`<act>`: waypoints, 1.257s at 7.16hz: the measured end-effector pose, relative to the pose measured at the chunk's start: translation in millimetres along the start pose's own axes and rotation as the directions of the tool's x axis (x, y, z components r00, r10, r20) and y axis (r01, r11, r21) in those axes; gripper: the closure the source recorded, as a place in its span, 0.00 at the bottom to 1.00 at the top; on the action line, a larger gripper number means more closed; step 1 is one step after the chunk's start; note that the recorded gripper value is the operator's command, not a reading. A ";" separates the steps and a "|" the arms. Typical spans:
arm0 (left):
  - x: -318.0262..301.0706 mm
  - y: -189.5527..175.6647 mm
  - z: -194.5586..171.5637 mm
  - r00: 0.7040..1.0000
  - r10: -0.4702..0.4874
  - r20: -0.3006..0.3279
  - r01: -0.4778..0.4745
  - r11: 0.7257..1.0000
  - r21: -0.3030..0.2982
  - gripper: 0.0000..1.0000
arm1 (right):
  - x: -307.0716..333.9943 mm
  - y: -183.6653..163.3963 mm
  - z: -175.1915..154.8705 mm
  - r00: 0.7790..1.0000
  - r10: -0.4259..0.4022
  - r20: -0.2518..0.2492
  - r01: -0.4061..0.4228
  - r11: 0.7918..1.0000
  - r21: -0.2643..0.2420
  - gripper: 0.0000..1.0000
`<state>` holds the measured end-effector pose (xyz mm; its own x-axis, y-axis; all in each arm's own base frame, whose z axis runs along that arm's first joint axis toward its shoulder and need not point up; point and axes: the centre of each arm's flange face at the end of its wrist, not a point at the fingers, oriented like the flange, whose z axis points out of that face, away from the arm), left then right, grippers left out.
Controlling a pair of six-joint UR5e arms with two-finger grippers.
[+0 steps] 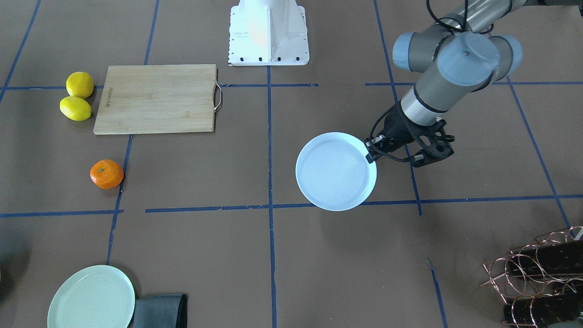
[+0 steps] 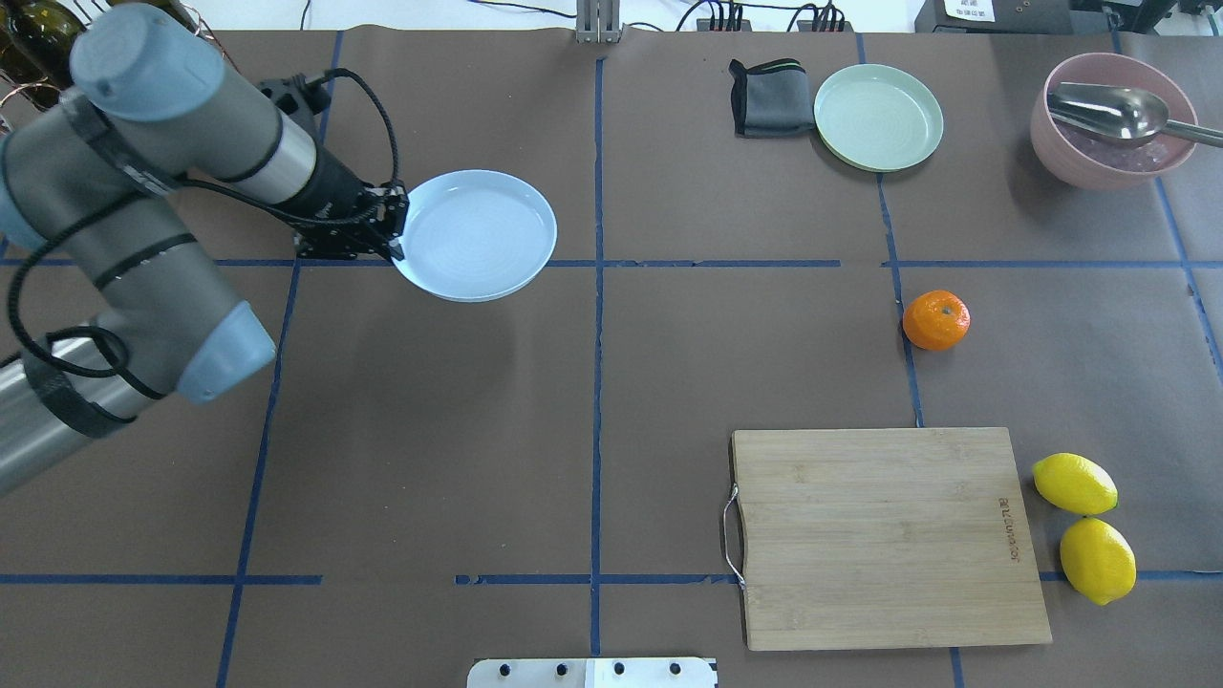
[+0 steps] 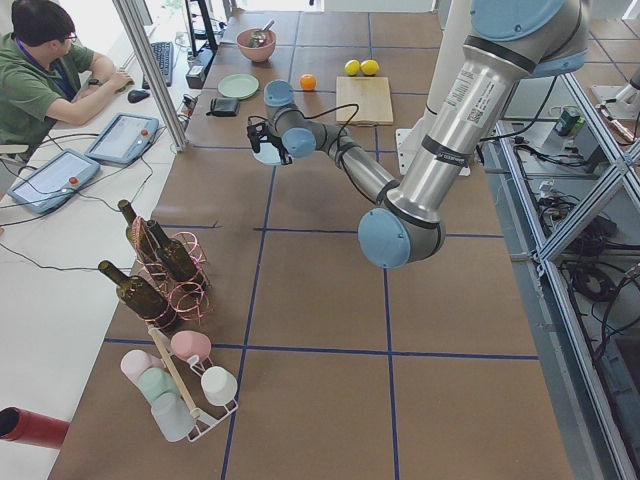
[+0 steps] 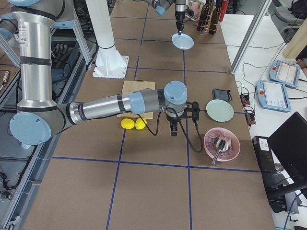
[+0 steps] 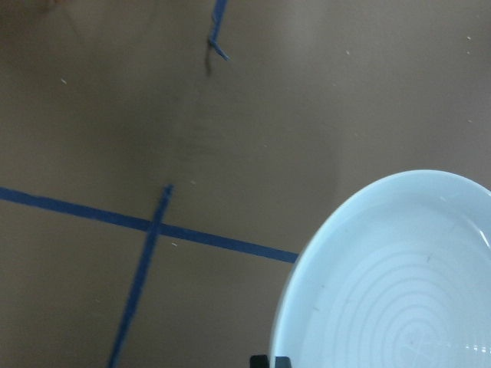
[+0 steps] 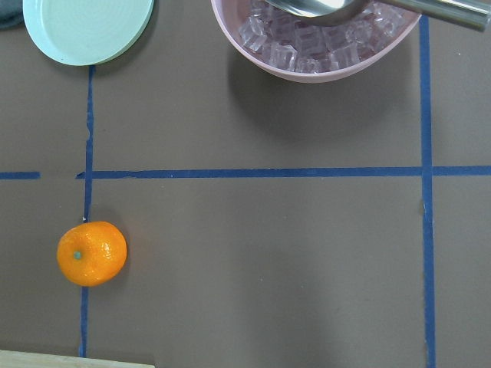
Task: Pick orange to plate
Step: 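Slide the light blue plate with the left gripper toward the table center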
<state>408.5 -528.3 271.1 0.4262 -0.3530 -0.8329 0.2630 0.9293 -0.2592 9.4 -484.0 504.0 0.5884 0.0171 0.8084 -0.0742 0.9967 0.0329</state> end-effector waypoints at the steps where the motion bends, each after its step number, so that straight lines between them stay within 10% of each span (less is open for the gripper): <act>1: 16.0 27.7 30.7 0.999 -0.041 -0.036 0.042 0.999 0.024 1.00 | -18.2 -3.9 7.2 1.000 0.008 -0.005 -0.008 1.000 0.007 0.00; 7: 53.2 120.9 114.1 0.994 -0.078 -0.080 0.085 0.992 0.091 1.00 | -83.7 1.3 62.6 0.999 0.030 -0.014 -0.030 0.999 0.017 0.00; 8: 50.1 121.8 121.6 0.995 -0.075 -0.068 0.082 0.992 0.099 0.63 | -85.2 1.8 64.4 0.999 0.029 -0.014 -0.029 0.999 0.015 0.00; 9: 47.3 120.1 124.7 0.995 -0.074 -0.061 0.080 0.991 0.104 0.01 | -87.3 2.6 66.8 0.999 0.029 -0.013 -0.029 1.000 0.012 0.00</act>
<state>568.2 -446.8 261.5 0.3523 -0.4135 -0.8396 0.3851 0.8817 -0.2727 -95.9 -488.3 472.8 0.5968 0.0472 0.8010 -0.1008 0.9948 0.0165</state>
